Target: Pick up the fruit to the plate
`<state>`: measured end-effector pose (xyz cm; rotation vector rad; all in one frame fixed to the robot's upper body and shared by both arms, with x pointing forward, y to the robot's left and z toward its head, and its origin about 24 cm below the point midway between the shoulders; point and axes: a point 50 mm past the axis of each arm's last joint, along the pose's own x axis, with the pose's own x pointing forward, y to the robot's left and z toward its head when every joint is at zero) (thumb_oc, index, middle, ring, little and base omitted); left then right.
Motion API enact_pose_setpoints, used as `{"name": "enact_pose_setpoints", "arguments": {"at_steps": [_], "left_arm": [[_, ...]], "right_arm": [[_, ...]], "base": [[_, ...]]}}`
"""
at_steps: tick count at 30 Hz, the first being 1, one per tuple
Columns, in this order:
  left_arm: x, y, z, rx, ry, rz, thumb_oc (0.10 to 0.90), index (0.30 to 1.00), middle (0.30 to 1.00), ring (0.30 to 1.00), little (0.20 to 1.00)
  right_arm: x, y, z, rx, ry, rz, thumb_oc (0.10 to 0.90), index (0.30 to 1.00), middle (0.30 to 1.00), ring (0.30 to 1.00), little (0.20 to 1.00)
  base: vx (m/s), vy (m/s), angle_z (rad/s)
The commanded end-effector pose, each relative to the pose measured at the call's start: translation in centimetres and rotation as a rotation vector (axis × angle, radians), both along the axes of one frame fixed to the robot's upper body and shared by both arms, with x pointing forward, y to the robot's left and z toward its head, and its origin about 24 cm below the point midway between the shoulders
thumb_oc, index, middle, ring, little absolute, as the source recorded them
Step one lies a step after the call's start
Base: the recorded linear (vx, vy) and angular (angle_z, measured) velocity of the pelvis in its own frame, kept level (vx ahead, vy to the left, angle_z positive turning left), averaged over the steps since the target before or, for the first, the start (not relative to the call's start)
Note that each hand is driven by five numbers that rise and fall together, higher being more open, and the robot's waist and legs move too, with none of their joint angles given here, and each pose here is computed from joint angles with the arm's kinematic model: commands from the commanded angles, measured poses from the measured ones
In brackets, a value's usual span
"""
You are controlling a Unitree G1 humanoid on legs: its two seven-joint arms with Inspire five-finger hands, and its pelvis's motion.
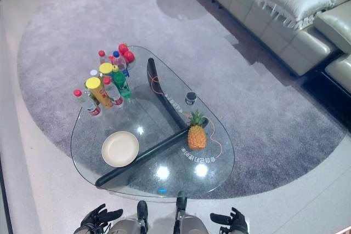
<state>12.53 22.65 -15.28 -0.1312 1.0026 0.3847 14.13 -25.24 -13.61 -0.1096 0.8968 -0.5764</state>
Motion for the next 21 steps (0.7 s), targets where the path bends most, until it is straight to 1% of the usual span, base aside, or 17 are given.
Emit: {"name": "enact_pose_setpoints", "arguments": {"at_steps": [1,6,9,10,14,17,18,21], "left_arm": [[0.4,1.2,0.5,0.046,-0.031,0.036,0.8,0.9,0.9,0.9,0.9],[0.8,1.9,0.9,0.054,-0.06,0.027,0.8,0.9,0.9,0.9,0.9],[0.9,2.4,1.1,0.052,-0.076,0.034,0.8,0.9,0.9,0.9,0.9],[0.9,2.4,1.1,0.051,-0.078,0.035,0.8,0.9,0.9,0.9,0.9],[1.5,3.0,1.6,0.043,-0.118,0.041,0.8,0.9,0.9,0.9,0.9],[1.6,3.0,1.6,0.041,-0.123,0.043,0.8,0.9,0.9,0.9,0.9],[2.2,2.9,1.8,0.034,-0.144,0.037,0.8,0.9,0.9,0.9,0.9],[2.8,2.7,2.0,0.023,-0.163,0.035,0.8,0.9,0.9,0.9,0.9]], "right_arm": [[5.8,-1.8,4.6,-0.197,-0.291,0.043,0.8,0.9,0.9,0.9,0.9],[9.5,-1.9,8.7,-0.246,-0.5,0.036,0.8,0.9,0.9,0.9,0.9],[11.7,-2.2,12.2,-0.281,-0.648,0.04,0.8,0.9,0.9,0.9,0.9],[11.8,-2.2,12.5,-0.285,-0.66,0.04,0.8,0.9,0.9,0.9,0.9],[14.4,-3.1,18.2,-0.363,-0.868,0.048,0.8,0.9,0.9,0.9,0.9],[14.8,-3.1,19.2,-0.379,-0.905,0.051,0.8,0.9,0.9,0.9,0.9],[15.9,-2.9,21.8,-0.403,-1.003,0.05,0.8,0.9,0.9,0.9,0.9],[16.9,-2.1,24.4,-0.41,-1.104,0.05,0.8,0.9,0.9,0.9,0.9]], "base": [[-0.02,-0.045,-0.04],[-0.03,-0.032,0.02],[-0.02,-0.001,0.05],[-0.04,0.012,0.04],[-0.04,0.019,0.06],[-0.03,0.022,0.06],[-0.06,0.04,0.02],[-0.05,0.034,0.04]]}}
